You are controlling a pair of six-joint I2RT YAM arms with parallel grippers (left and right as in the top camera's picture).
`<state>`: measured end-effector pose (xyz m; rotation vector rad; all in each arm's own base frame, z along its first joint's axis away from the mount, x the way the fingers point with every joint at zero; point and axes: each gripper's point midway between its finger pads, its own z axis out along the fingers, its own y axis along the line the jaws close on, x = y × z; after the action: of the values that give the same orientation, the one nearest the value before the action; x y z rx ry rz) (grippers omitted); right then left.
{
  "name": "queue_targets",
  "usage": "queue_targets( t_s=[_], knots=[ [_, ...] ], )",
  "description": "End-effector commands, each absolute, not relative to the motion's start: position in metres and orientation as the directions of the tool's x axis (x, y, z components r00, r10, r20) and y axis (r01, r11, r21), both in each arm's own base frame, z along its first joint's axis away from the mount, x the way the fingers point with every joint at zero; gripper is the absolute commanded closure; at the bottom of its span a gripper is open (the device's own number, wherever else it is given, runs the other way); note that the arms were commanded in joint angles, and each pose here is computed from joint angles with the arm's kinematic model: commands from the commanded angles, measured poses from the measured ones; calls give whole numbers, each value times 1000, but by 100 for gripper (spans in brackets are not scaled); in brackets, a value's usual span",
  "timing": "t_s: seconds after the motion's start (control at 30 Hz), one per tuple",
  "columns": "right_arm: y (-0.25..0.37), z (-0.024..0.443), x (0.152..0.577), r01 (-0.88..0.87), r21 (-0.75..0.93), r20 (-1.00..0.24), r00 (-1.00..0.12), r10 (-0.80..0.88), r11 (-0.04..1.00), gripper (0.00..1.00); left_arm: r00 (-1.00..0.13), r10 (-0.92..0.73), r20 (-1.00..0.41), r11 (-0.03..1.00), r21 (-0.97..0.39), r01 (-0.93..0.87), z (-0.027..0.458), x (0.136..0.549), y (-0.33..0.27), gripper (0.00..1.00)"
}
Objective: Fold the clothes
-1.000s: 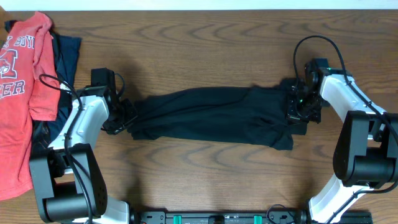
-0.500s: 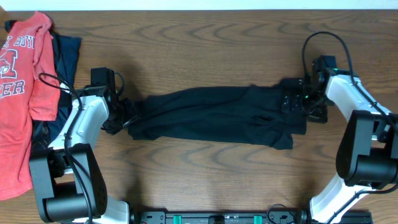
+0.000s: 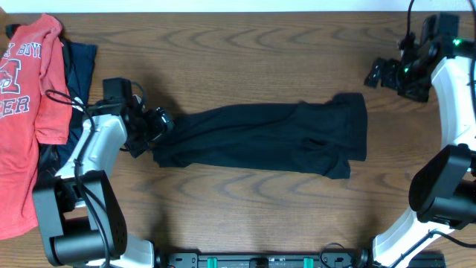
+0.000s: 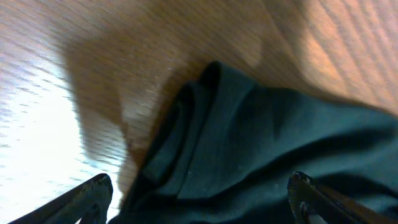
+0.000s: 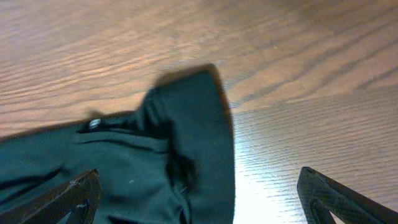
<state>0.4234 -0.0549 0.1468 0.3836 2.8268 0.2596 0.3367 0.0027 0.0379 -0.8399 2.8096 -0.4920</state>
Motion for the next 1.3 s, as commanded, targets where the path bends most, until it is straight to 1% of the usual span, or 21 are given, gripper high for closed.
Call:
queue_targets(
  t_s=[0.0,0.07,0.17,0.37,0.5,0.6,0.63,0.7,0.73,0.8,0.83,0.87,0.9,0.97,1.0,1.13,1.27],
  knots=[
    [-48,169,427,164,250,-286,-929,234,954,1,-831,-555,18,733,-462,-500,32,336,-1,7],
    [-43,170,424,130,263,-280,-938,205,956,1,-823,-566,43,700,-503,-508,31,336,4,7],
    [-38,170,421,115,281,-265,-945,193,953,1,-845,-531,61,652,-607,-454,33,340,1,7],
    [-31,172,421,94,315,-267,-946,183,944,1,-866,-489,109,603,-675,-426,23,337,-6,7],
    [-26,174,422,74,339,-271,-947,172,938,1,-873,-460,166,582,-686,-437,4,333,-15,7],
    [-25,174,422,69,345,-272,-947,170,936,1,-874,-435,217,532,-721,-444,-8,331,-25,8],
    [-25,174,422,69,345,-272,-947,170,936,1,-873,-429,234,509,-736,-447,-11,331,-29,13],
    [-25,174,421,69,345,-271,-947,170,936,1,-873,-416,255,467,-764,-446,-17,332,-35,26],
    [-24,174,421,69,345,-270,-948,169,936,1,-874,-410,262,448,-777,-443,-19,333,-38,32],
    [-23,174,421,67,345,-269,-948,168,936,1,-879,-399,261,415,-803,-427,-21,337,-43,34],
    [-23,174,421,67,345,-269,-949,167,936,1,-883,-392,257,400,-817,-415,-21,339,-46,37],
    [-22,174,421,65,346,-268,-949,165,936,1,-888,-386,249,390,-828,-402,-20,342,-48,40],
    [-22,174,421,64,346,-268,-949,164,936,1,-889,-385,247,391,-829,-399,-21,343,-50,47],
    [-21,174,421,64,346,-266,-950,164,936,1,-892,-386,235,394,-832,-390,-21,346,-51,81],
    [-21,174,420,65,346,-264,-951,163,936,1,-889,-392,235,391,-832,-392,-20,349,-50,94],
    [-19,173,417,66,348,-250,-955,160,935,1,-876,-428,221,379,-836,-396,-14,366,-43,94],
    [-14,172,415,58,349,-239,-960,149,935,1,-872,-462,162,381,-852,-360,8,393,-29,94]
  ],
)
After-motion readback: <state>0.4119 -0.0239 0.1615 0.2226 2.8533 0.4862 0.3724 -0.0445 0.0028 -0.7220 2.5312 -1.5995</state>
